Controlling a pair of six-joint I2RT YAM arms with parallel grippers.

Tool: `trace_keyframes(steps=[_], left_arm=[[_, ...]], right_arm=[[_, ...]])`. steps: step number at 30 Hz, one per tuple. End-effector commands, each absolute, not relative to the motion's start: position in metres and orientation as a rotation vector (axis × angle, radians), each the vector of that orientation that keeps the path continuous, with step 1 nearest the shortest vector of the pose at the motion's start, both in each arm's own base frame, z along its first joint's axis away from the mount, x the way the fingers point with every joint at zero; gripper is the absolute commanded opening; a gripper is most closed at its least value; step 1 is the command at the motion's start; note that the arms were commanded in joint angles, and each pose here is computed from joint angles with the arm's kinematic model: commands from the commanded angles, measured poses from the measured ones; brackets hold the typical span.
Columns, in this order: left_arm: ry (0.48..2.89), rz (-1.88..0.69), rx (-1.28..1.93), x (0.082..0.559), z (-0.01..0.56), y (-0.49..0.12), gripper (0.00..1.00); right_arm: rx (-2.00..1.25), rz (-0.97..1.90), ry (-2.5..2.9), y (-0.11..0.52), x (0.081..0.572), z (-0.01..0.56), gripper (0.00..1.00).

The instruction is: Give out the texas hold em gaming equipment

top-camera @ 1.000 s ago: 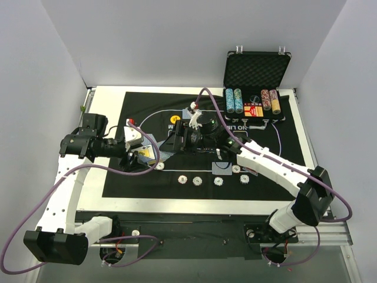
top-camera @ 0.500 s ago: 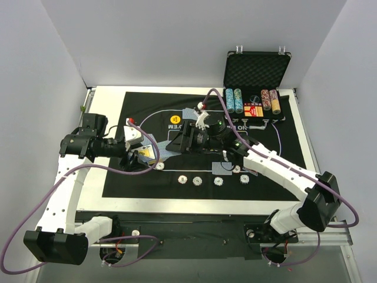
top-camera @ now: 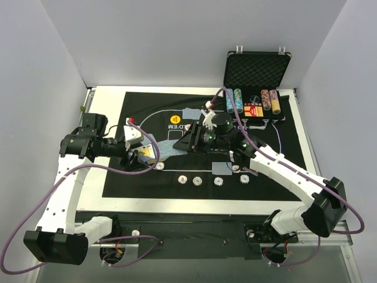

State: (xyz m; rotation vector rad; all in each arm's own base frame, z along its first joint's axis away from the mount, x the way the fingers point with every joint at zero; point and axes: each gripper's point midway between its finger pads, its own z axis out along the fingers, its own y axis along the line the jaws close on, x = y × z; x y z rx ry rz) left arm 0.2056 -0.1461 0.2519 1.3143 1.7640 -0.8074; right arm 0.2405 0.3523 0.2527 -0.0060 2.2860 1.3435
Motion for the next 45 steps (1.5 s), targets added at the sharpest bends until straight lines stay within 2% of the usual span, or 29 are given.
trace_keyframes(steps=[1, 6, 11, 17, 25, 30, 37, 45], left_arm=[[1.658, -0.814, 1.310, 0.212, 0.273, -0.153, 0.12], [1.661, -0.810, 1.310, 0.212, 0.272, -0.153, 0.11], [1.665, -0.808, 1.310, 0.212, 0.270, -0.152, 0.11], [1.664, -0.809, 1.310, 0.212, 0.270, -0.152, 0.12], [1.666, -0.808, 1.309, 0.212, 0.270, -0.152, 0.12], [1.666, -0.814, 1.307, 0.213, 0.271, -0.153, 0.11], [1.668, -0.819, 1.305, 0.213, 0.272, -0.153, 0.11], [1.668, -0.817, 1.301, 0.214, 0.274, -0.153, 0.11]], right_arm=[[0.001, 1.398, 2.213, 0.342, 0.238, 0.278, 0.31], [0.029, 1.426, 2.190, 0.335, 0.237, 0.286, 0.17], [0.073, 1.467, 2.161, 0.328, 0.239, 0.292, 0.14], [0.144, 1.531, 2.104, 0.316, 0.242, 0.301, 0.04], [0.197, 1.442, 2.086, 0.274, 0.249, 0.300, 0.00], [0.294, 1.238, 2.186, 0.224, 0.256, 0.254, 0.00], [0.458, 0.951, 2.395, 0.165, 0.263, 0.140, 0.00], [0.443, 0.761, 2.445, 0.152, 0.295, 0.094, 0.00]])
